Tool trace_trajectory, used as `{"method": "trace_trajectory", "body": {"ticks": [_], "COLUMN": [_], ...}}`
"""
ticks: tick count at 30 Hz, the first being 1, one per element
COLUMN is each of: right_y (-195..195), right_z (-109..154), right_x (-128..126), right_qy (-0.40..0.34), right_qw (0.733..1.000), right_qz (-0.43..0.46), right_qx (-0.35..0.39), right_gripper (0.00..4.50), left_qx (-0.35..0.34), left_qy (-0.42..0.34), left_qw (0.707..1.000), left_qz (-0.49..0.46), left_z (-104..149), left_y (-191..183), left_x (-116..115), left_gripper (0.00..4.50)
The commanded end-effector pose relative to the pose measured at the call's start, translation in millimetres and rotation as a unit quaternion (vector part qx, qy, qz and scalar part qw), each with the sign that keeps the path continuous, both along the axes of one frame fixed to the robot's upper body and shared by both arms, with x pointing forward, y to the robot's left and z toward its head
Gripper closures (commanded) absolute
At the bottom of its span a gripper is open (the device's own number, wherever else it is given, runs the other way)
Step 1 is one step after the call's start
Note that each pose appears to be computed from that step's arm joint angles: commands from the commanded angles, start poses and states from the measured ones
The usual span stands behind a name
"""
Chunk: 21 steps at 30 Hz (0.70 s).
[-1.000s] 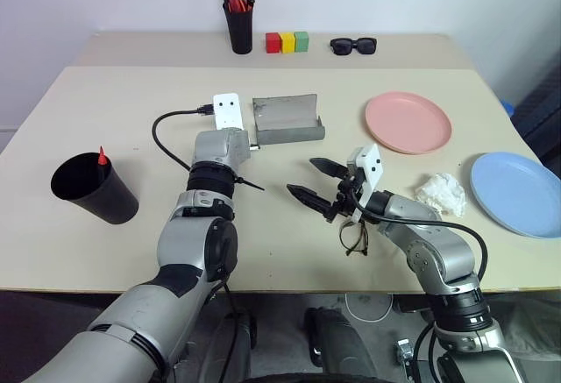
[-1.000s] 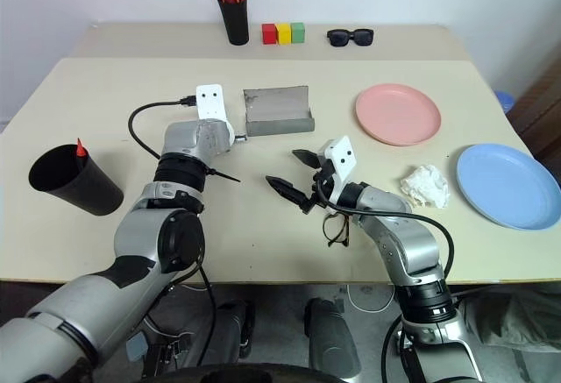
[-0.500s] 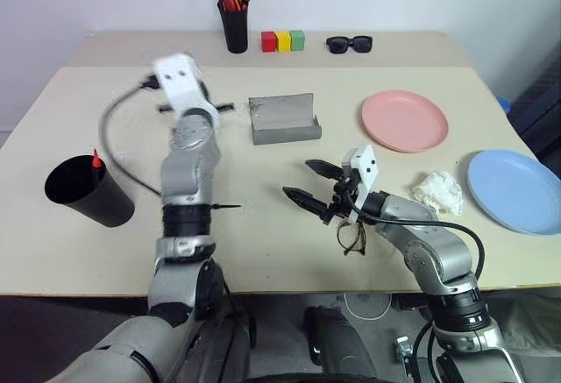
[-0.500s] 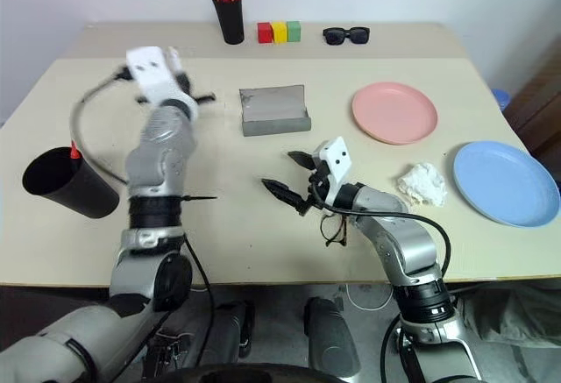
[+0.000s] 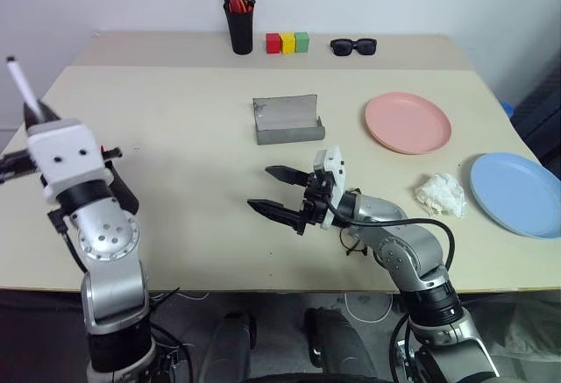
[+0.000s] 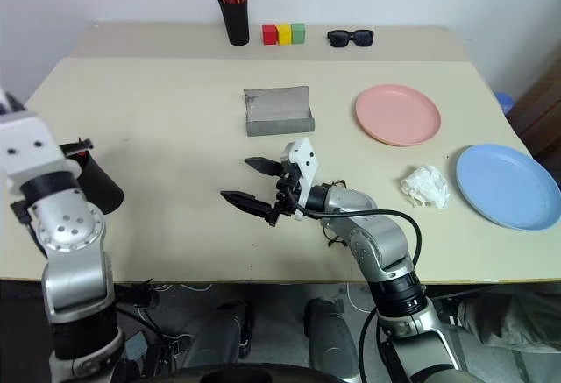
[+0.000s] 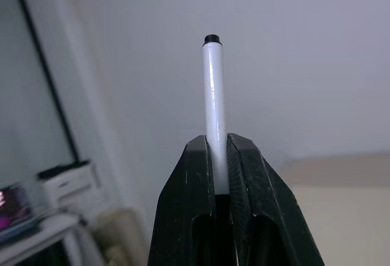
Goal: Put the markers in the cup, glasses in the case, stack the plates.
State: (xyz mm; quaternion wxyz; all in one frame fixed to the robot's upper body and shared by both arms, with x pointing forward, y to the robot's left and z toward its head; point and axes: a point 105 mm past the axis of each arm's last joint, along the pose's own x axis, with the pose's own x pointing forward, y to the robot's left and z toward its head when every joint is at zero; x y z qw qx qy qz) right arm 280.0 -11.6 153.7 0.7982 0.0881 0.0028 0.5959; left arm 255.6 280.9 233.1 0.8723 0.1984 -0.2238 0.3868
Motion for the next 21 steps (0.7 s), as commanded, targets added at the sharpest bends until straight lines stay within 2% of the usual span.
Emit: {"method": "trace_trajectory", "body": {"ticks": [1,11,18,20,21], "right_y": [7,6,4,3,3], "right_z": [14,13,13,12,12], "right_x": [-7,-6,-6,-5,-5], "right_qy": [-0.016,-0.014,-0.014,-0.013,-0.013], "right_qw": [0.999,1.000,1.000,1.000,1.000], "right_qz": [0.023,0.006,-0.003,-0.005,-0.006], "right_qx": [0.021,0.023,0.023,0.023,0.024], "right_gripper": [0.00,0.00,0.00,0.00,0.00], "left_qx": [-0.004,-0.048,-0.053,-0.053,-0.053], "left_qy": [-0.030,0.000,0.002,0.001,0.002], "left_qw": [0.999,0.999,0.998,0.998,0.998], "left_qz": [0.012,-0.006,-0.018,-0.017,-0.015], "left_z": [7,-21,-26,-26,-27], "left_y": [4,7,6,6,7], "left_x": [-11,6,11,10,10], "left_gripper": [4.45,4.45,4.45,3.63,3.37]}}
